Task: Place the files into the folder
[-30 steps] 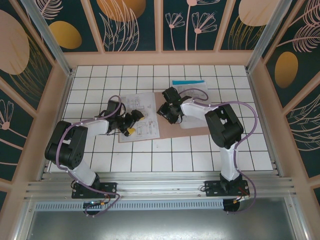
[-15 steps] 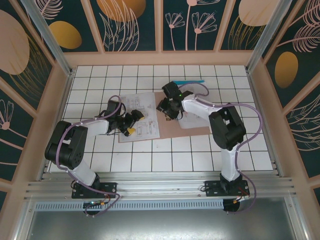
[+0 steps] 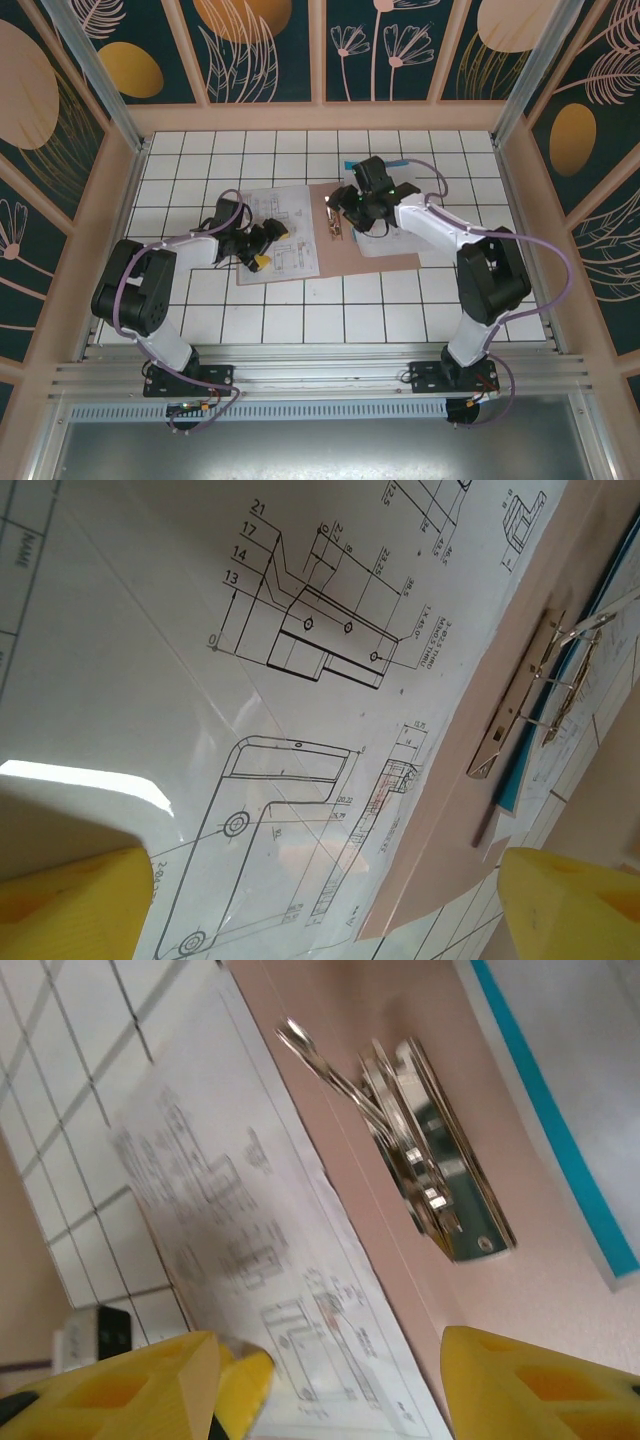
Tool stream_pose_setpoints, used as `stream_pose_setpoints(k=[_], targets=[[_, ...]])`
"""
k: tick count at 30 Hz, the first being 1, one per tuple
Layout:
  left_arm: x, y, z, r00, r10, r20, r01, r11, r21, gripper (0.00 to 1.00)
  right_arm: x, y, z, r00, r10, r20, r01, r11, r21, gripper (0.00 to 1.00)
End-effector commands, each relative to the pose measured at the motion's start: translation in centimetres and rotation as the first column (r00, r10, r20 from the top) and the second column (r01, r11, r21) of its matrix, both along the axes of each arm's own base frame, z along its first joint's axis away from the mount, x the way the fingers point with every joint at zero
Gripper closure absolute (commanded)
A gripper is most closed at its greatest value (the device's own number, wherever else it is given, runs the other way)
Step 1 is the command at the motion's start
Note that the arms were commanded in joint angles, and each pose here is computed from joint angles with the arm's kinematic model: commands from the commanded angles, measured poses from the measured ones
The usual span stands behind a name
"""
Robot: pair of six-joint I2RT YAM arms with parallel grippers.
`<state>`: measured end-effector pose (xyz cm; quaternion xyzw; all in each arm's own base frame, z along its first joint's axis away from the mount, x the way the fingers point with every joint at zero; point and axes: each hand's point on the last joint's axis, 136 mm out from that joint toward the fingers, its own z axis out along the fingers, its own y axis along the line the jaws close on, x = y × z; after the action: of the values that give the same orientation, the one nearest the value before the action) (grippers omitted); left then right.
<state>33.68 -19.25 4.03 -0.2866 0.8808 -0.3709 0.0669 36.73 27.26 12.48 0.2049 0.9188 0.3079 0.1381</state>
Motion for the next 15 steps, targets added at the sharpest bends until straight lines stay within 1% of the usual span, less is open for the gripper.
stream_pose_setpoints(k=[1,4,9,12,15], targets=[[-1.7,1.6,-3.4,0.994,0.015,-0.109,-0.003,0.994,0.106,0.10,-0.4,1.3,0.2,0.999,0.050,0.012,-0.051,0.996,0.069,0.40],[-1.5,1.7,-3.3,0.994,0.006,-0.106,0.007,0.993,0.120,0.10,-0.2,0.6,0.2,0.998,0.046,0.041,-0.049,0.996,0.077,0.41],[-0.2,1.8,-2.5,0.997,-0.004,-0.078,0.016,0.987,0.157,0.11,1.6,-3.5,0.1,0.997,-0.016,0.069,0.013,0.999,0.048,0.43],[1.6,1.8,-0.4,1.000,-0.014,-0.024,0.019,0.982,0.187,0.13,2.5,-6.7,-0.2,0.995,-0.069,0.075,0.065,0.997,0.048,0.43],[3.6,0.4,2.6,0.997,-0.054,0.047,0.046,0.987,0.154,0.19,3.3,-9.5,-0.4,0.992,-0.102,0.076,0.098,0.994,0.057,0.44]])
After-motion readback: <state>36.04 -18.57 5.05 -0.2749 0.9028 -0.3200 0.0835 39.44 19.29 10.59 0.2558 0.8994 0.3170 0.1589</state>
